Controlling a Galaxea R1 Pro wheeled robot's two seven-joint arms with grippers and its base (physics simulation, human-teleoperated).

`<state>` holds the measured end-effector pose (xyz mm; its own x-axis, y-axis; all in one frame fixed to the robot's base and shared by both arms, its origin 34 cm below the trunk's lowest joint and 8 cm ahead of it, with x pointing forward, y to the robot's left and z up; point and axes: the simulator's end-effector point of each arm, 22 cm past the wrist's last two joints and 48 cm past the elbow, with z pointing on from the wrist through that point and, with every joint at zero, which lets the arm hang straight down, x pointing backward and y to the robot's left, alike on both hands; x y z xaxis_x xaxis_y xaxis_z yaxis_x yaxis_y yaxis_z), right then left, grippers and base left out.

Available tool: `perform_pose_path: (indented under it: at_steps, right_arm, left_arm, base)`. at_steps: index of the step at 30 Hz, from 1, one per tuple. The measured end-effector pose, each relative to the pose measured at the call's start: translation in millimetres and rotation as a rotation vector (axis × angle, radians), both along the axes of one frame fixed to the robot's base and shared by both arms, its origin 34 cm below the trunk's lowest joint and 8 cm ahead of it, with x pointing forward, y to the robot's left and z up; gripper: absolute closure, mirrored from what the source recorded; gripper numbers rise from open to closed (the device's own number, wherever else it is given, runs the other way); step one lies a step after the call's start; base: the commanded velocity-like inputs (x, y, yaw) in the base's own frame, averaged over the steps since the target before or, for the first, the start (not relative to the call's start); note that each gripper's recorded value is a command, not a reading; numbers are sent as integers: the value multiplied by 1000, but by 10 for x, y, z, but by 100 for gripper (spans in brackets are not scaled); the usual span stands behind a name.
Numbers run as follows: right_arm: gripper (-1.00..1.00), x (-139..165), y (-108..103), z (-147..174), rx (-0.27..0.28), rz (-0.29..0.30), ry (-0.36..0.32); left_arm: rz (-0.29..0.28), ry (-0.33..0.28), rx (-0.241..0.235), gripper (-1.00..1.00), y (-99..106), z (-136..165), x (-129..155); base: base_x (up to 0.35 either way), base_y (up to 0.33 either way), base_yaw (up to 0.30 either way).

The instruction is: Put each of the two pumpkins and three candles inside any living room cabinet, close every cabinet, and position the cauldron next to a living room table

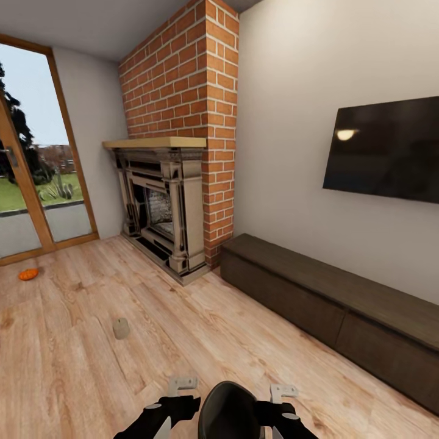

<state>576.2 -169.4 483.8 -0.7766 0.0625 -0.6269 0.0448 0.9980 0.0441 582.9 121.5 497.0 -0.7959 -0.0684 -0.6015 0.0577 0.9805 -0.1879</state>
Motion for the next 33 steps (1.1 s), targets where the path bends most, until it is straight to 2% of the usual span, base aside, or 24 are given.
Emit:
perform_pose_path:
  at_steps: [21,25,33]
  right_arm:
    - [-100,-70,23,-424,2,2,-5]
    - [-100,-89,30,-510,2,3,-5]
    - [-100,-121,48,-676,6,8,-6]
  left_arm:
    - [-4,4,-7,-100,-24,-428,-79]
    - [-28,0,-40,-100,-113,-492,-101]
    - [-35,-1,-50,-100,-138,-651,-132]
  base:
    - [0,0,0]
    - [0,0,0]
    - [0,0,0]
